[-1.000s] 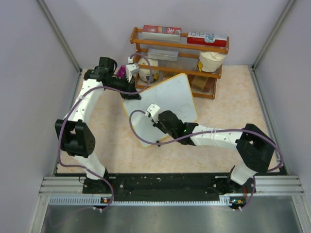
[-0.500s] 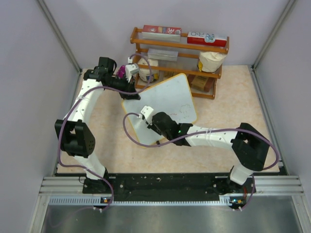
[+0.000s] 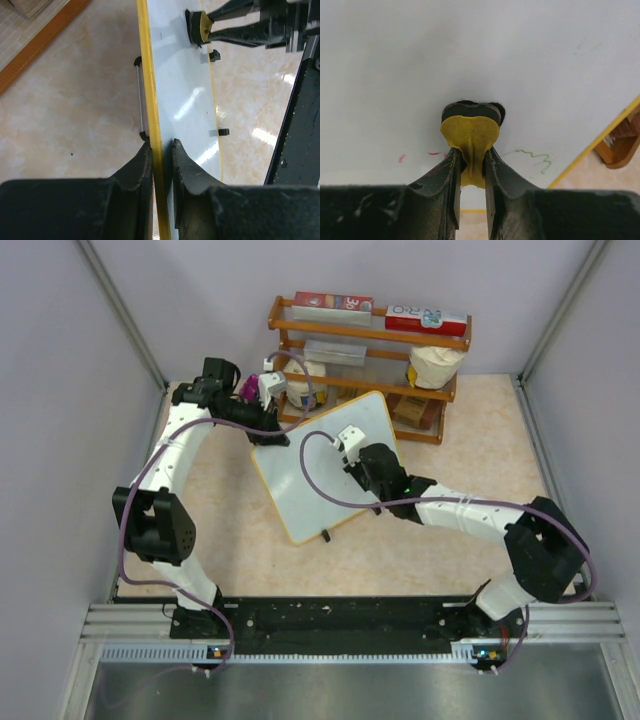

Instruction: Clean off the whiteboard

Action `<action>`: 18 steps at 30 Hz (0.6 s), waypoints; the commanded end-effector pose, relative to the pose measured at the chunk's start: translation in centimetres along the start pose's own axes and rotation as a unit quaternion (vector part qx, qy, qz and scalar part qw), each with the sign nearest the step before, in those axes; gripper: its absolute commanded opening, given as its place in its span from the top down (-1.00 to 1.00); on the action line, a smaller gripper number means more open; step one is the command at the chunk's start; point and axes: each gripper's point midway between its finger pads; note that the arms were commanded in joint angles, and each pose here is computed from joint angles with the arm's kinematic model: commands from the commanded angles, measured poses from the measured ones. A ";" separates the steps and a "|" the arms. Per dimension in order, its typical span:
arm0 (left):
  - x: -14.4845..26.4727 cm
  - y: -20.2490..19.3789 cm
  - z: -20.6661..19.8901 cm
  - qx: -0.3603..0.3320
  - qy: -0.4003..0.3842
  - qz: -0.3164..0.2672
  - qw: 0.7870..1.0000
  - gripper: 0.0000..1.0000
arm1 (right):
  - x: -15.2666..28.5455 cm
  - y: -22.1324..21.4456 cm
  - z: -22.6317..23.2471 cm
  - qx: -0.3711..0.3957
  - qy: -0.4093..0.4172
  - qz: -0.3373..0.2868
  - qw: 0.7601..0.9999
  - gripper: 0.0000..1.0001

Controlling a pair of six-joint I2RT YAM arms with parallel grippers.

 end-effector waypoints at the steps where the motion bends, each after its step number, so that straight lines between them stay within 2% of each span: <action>1: 0.0 -0.5 -1.5 -0.050 -0.010 0.017 0.999 1.00 | 0.1 -0.6 -4.0 -0.008 -0.052 -0.007 0.999 1.00; 8: 0.1 -0.4 -1.5 -0.049 -0.008 0.016 0.999 1.00 | 0.0 -1.8 -4.3 -0.012 -0.047 -0.006 0.999 1.00; 11: 0.1 -0.3 -1.5 -0.049 -0.007 0.015 0.999 1.00 | 0.0 -1.8 -2.7 -0.028 -0.014 -0.015 0.999 1.00; 18: 0.0 -0.3 -1.4 -0.045 -0.007 0.015 0.999 1.00 | 0.5 -1.2 3.1 -0.004 0.048 -0.046 0.998 1.00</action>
Point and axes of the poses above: each gripper's point midway between its finger pads, its own x axis back along the fingers, its own z axis along the line the jaws close on, y = z × x, and after that the axes turned 1 degree about -x, right-handed
